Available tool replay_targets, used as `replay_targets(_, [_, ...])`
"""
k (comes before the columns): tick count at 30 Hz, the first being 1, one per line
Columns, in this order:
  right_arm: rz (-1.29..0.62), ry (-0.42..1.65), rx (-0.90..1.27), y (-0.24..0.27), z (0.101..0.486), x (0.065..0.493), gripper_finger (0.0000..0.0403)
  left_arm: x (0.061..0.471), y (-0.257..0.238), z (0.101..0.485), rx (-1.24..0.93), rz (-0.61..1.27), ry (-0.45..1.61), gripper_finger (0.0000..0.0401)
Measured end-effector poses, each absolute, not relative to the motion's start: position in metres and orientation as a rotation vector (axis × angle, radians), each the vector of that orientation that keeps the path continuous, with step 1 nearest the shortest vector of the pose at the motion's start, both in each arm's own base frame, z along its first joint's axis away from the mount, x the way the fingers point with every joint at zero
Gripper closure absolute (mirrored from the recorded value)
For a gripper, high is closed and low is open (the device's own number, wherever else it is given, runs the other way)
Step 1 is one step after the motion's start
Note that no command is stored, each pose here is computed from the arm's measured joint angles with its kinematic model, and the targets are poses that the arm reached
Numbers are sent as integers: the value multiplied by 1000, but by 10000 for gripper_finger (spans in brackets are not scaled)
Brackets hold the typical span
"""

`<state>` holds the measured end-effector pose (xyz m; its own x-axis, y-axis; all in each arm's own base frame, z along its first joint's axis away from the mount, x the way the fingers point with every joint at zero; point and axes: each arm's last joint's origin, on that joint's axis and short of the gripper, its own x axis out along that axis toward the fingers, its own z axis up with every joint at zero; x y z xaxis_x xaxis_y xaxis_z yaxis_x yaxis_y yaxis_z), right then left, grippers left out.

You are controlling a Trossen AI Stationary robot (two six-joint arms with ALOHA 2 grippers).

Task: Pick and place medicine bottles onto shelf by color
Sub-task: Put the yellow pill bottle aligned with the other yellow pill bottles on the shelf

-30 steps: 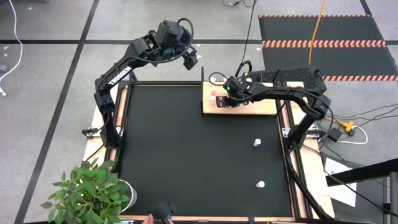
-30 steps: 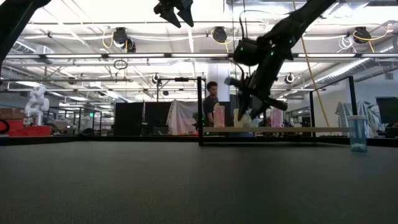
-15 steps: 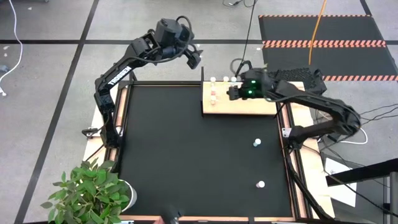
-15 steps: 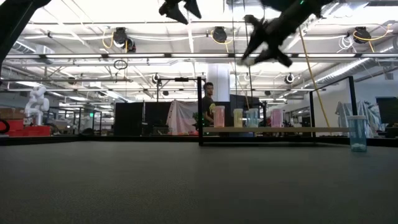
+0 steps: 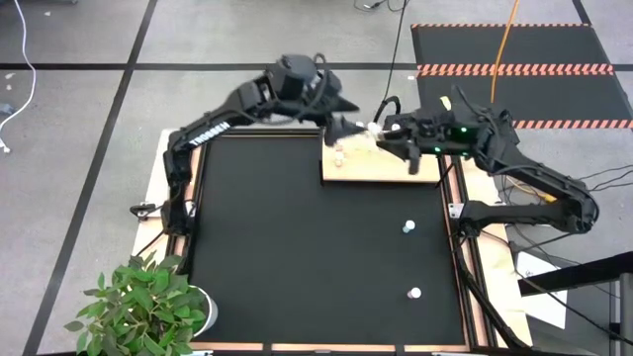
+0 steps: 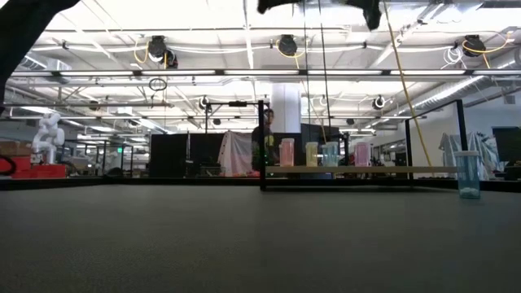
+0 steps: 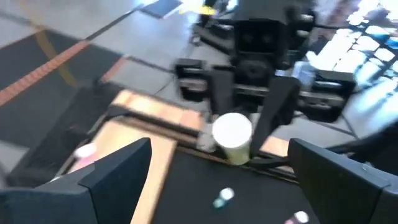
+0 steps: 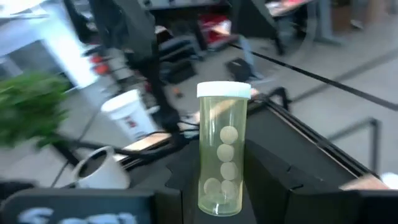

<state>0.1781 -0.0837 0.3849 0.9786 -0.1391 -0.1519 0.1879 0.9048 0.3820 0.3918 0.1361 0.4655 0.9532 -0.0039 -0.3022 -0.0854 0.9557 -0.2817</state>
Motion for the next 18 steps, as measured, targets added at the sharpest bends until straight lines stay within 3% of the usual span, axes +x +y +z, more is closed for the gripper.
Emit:
replay_targets(6, [-47, 53, 273, -71, 399, 160, 298, 418, 95, 467, -227, 33, 208, 23])
replay_targets(18, [100, -73, 123, -61, 416, 149, 298, 429, 47, 488, -98, 53, -10, 23])
